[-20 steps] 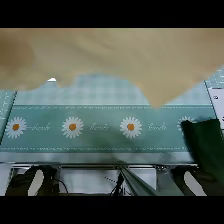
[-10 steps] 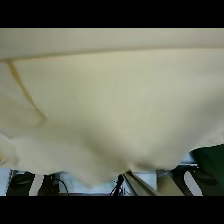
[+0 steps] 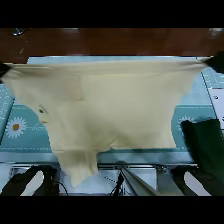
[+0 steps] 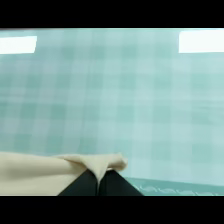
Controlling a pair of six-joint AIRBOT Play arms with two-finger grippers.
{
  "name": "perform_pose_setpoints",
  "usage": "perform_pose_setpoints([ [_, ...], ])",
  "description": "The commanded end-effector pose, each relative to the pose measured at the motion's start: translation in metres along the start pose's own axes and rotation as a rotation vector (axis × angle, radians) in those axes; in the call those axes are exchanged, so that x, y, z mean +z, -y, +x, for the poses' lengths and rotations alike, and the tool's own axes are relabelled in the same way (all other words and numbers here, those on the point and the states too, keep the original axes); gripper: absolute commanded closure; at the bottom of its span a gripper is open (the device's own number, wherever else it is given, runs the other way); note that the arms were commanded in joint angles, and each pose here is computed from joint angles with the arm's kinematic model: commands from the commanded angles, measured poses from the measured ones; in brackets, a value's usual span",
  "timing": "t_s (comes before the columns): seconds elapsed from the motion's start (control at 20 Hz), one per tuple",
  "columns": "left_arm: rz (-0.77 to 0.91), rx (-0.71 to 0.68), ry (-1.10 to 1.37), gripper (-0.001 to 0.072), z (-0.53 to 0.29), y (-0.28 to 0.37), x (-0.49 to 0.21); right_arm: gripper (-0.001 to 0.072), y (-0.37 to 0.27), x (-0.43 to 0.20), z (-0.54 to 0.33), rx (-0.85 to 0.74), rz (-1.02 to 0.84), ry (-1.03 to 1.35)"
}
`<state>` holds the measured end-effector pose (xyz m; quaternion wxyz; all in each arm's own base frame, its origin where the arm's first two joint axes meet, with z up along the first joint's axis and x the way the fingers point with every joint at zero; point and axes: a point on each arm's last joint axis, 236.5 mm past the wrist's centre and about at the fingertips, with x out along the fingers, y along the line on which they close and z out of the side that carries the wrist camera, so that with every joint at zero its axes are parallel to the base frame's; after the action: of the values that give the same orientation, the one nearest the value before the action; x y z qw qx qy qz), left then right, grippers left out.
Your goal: Fold the shirts.
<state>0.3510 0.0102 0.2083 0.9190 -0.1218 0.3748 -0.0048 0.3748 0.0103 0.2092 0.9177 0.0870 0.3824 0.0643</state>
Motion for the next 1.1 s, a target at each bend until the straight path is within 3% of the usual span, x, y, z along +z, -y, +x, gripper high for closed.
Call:
perform_pose_setpoints([
  [0.0, -0.043, -0.039, -0.125, 0.0685, 0.109, 0.009, -0.011, 0.0688, 0.01, -0.003, 0.112, 0.066, 0.05, -0.068],
  [0.25, -0.18, -0.021, -0.243, 0.0684, 0.227, 0.003, -0.021, 0.0688, 0.041, 0.019, 0.227, 0.049, 0.181, -0.12],
  [0.45, -0.282, -0.068, -0.328, 0.0683, 0.274, 0.012, -0.048, 0.0688, 0.049, 0.019, 0.28, 0.063, 0.264, -0.191],
  [0.6, -0.318, -0.093, -0.389, 0.0683, 0.271, 0.016, -0.059, 0.0688, 0.05, 0.003, 0.29, 0.097, 0.31, -0.254],
  [0.8, -0.156, -0.146, -0.557, 0.0683, 0.229, -0.001, -0.075, 0.0688, 0.053, -0.007, 0.256, 0.169, 0.288, -0.341],
  [1.05, -0.173, -0.162, -0.818, 0.0683, 0.212, -0.016, -0.152, 0.0688, 0.065, -0.097, 0.234, 0.169, 0.228, -0.665],
])
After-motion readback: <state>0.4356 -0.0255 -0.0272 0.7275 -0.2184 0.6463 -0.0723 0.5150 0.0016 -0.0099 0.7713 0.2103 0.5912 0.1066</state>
